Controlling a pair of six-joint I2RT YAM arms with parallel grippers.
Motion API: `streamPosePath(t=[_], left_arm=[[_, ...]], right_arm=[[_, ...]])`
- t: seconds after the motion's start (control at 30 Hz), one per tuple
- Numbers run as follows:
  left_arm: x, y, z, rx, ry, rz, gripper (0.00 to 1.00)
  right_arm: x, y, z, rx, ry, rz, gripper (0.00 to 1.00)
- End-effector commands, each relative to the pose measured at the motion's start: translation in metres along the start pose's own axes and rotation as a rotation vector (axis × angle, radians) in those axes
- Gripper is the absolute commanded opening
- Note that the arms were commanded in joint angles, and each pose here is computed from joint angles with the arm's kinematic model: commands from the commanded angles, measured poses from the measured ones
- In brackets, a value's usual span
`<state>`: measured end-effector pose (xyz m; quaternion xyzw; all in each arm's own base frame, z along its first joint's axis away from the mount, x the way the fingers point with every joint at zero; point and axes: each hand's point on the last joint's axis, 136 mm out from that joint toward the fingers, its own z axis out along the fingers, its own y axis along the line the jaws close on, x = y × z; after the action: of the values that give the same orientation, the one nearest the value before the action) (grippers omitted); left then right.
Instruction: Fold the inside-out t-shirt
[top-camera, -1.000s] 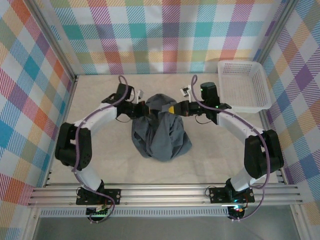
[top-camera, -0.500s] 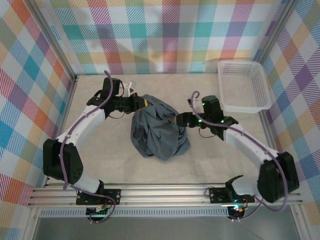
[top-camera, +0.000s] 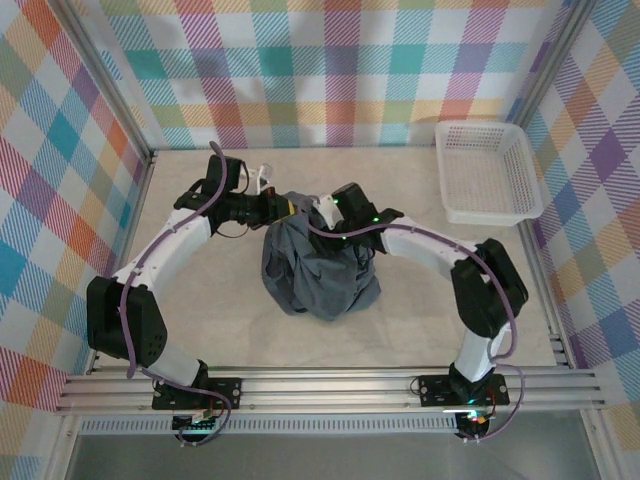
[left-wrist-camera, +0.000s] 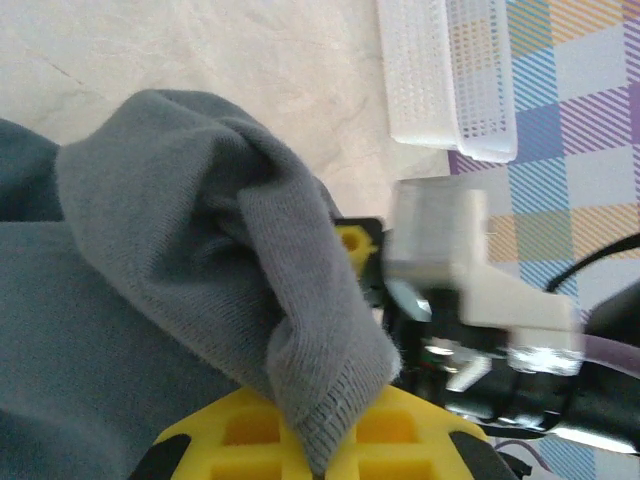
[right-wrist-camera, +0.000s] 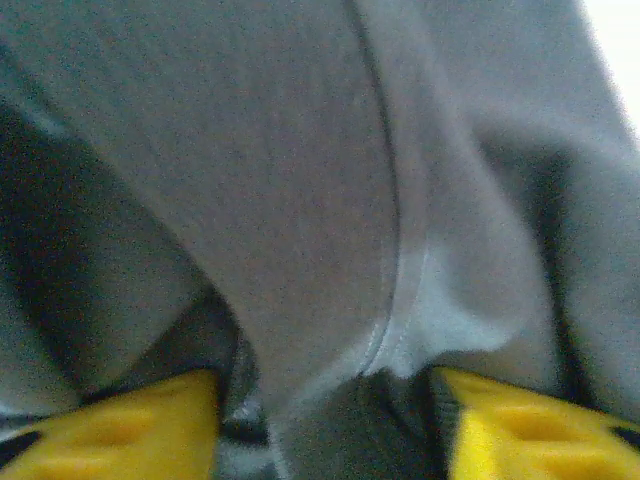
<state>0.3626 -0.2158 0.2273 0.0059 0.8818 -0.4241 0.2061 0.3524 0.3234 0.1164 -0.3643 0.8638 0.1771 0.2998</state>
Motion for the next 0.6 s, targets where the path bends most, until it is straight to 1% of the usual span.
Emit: streamPosePath(t=[0.0,0.03,0.1,0.13,0.17,0.2,0.23,0.3,0.37,0.47,0.53,0.57], left_arm=[[-0.003,-0.007,-0.009,-0.033,-0.024,0.039,0.0],[-0.002,-0.004,-0.009,-0.048,-0.025,0.039,0.0],[-0.001,0.003,-0.008,-0.07,-0.022,0.04,0.0],[0.001,0.005,-0.007,-0.075,-0.017,0.04,0.0],[0.002,0.008,-0.005,-0.077,-0.012,0.036,0.0],[0.002,0.009,-0.004,-0.079,-0.006,0.035,0.0],[0.003,0.011,-0.003,-0.083,-0.003,0.036,0.0],[0.003,0.016,-0.003,-0.104,-0.003,0.038,0.0],[0.002,0.024,-0.003,-0.145,-0.004,0.049,0.0],[0.001,0.049,-0.004,-0.271,-0.003,0.069,0.0],[0.0,0.066,-0.008,-0.361,0.001,0.086,0.07],[-0.002,0.067,-0.01,-0.373,0.002,0.099,0.14]], right_arm=[[-0.019,-0.012,-0.014,0.087,-0.023,-0.027,0.34],[-0.021,-0.015,-0.017,0.103,-0.024,0.007,0.26],[-0.019,-0.01,-0.023,0.084,-0.015,-0.009,0.18],[-0.018,-0.006,-0.027,0.064,-0.013,-0.009,0.16],[-0.016,-0.003,-0.032,0.051,-0.011,-0.042,0.11],[-0.014,-0.001,-0.036,0.045,-0.013,-0.044,0.04],[-0.013,-0.001,-0.04,0.045,-0.017,-0.042,0.0],[-0.015,0.004,-0.053,0.03,-0.038,-0.033,0.0],[-0.029,0.018,-0.076,-0.039,-0.091,-0.036,0.0],[-0.063,0.035,-0.124,-0.16,-0.213,0.039,0.0],[-0.09,0.037,-0.165,-0.248,-0.319,0.104,0.0],[-0.099,0.036,-0.179,-0.272,-0.36,0.128,0.0]])
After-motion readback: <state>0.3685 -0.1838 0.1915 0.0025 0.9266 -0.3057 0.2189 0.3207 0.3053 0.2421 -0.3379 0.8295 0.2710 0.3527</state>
